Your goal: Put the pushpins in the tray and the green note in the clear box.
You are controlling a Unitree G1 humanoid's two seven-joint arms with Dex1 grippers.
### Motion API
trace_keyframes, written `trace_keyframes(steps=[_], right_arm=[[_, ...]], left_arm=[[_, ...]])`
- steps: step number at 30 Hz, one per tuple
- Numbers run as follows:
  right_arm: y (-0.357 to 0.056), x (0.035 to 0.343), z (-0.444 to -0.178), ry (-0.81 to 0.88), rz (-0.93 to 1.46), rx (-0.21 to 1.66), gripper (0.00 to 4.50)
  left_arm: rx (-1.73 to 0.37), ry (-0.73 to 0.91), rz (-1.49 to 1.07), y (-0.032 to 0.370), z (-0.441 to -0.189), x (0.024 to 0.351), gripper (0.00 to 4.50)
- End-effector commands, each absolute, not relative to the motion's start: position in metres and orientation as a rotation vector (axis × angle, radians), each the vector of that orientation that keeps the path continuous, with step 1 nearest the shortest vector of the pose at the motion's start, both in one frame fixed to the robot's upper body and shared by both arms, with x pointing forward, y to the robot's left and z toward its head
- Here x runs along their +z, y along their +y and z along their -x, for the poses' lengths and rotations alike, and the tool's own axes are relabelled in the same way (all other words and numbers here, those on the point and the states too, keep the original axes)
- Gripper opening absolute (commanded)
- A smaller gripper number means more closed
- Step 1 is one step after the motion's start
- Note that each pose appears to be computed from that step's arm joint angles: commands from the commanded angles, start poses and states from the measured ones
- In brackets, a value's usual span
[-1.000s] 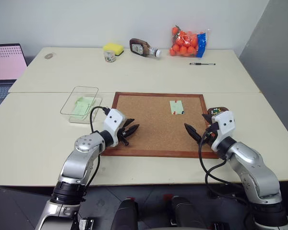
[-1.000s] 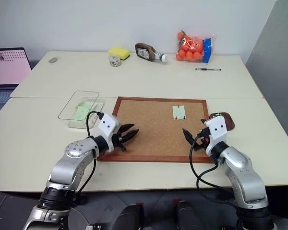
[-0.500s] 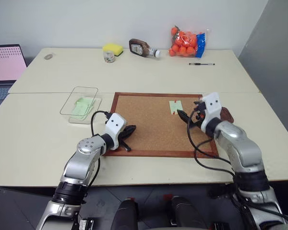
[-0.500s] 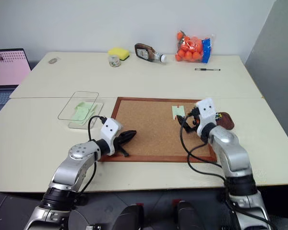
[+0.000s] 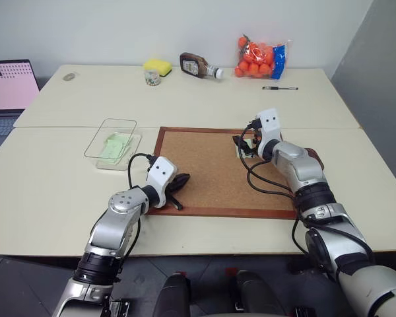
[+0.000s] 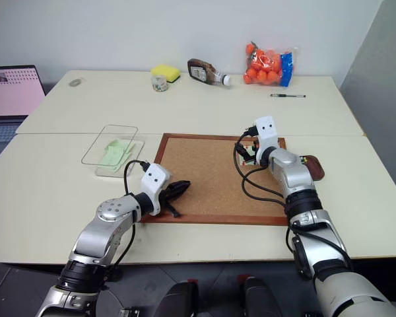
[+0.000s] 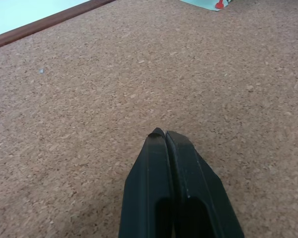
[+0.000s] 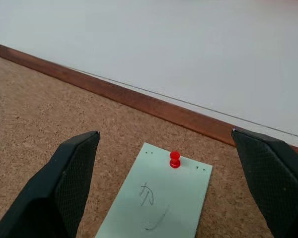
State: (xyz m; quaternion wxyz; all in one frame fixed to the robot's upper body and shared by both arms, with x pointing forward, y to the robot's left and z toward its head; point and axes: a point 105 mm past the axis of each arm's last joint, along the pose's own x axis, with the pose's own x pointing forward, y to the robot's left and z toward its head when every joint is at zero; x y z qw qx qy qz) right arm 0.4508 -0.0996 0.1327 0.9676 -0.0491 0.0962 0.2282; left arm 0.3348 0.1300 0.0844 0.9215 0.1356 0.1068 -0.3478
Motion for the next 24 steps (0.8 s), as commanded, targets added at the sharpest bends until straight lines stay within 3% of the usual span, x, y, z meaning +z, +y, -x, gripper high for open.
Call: trace_keyframes(steps=[1, 5, 13, 22, 24], right_arm=[[-0.092, 0.149, -0.459, 0.131, 0.129, 0.487, 4.50], [-0.093, 0.144, -0.463, 0.144, 0.140, 0.469, 3.93], [-0.101, 0.136, -0.467, 0.169, 0.148, 0.433, 2.08], [-0.102, 0.140, -0.468, 0.153, 0.127, 0.423, 0.25], [-0.102, 0.140, -0.468, 0.148, 0.131, 0.421, 0.01]], left_arm=[[-0.748, 0.246, -0.278, 0.124, -0.328, 0.078, 0.07], [-0.745, 0.244, -0.279, 0.124, -0.328, 0.080, 0.00], [-0.744, 0.239, -0.285, 0.123, -0.328, 0.082, 0.00], [-0.748, 0.237, -0.285, 0.122, -0.327, 0.082, 0.00], [-0.750, 0.237, -0.285, 0.121, -0.327, 0.082, 0.00]])
